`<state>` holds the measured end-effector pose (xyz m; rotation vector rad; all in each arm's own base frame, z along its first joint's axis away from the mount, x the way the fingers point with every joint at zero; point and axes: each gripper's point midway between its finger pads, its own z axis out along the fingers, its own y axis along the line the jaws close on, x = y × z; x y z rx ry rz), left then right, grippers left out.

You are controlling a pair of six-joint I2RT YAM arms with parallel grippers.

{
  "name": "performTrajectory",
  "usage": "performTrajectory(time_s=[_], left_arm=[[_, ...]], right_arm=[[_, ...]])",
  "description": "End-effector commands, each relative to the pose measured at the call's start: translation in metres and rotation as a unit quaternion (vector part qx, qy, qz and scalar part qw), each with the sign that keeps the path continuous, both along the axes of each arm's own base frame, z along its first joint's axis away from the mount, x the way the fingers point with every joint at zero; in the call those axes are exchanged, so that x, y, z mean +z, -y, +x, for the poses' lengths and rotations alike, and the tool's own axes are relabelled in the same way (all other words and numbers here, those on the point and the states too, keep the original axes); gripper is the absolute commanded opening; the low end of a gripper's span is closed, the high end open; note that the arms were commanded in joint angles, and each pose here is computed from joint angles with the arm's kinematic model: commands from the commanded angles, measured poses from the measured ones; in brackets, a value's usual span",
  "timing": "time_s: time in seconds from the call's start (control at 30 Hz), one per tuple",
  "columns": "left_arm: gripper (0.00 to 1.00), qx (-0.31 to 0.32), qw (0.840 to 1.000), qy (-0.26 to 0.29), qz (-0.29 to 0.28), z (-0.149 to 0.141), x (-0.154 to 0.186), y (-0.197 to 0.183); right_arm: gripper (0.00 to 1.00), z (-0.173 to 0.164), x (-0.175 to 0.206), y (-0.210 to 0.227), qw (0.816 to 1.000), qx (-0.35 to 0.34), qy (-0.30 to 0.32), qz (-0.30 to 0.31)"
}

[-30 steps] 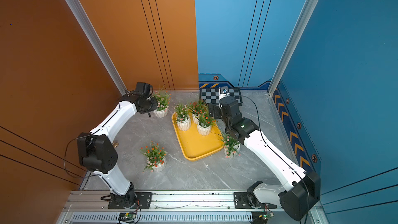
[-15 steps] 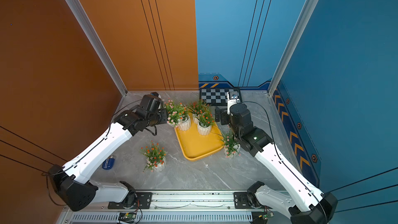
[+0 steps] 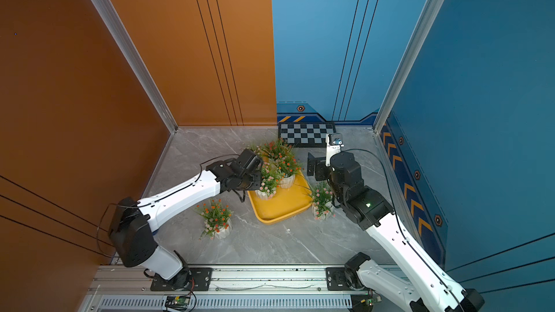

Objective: Put the potted gypsophila into the storage box
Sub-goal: Place the baby's breath potted plant at the storage box.

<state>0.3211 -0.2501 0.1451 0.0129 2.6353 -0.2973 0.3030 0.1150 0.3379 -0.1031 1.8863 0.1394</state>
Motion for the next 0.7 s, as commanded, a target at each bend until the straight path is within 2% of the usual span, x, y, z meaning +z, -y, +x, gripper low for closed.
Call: performTrajectory(time_s=[0.0, 0.27, 0.67], left_arm=[[0.00, 0.006, 0.999, 0.018, -0.045, 0.025, 0.006, 0.017], [0.00, 0.022, 0.999, 0.007, -0.033, 0.055, -0.012, 0.008], [0.00, 0.045, 0.999, 0.011, -0.026, 0.076, -0.023, -0.009]], right_arm=[[1.00, -0.004, -0.010, 0.009, 1.000, -0.019, -0.015, -0.015], [1.00, -0.001, -0.013, 0.016, 0.999, -0.037, -0.018, -0.024], [1.00, 0.009, -0.013, 0.008, 0.999, -0.035, -0.027, -0.023]])
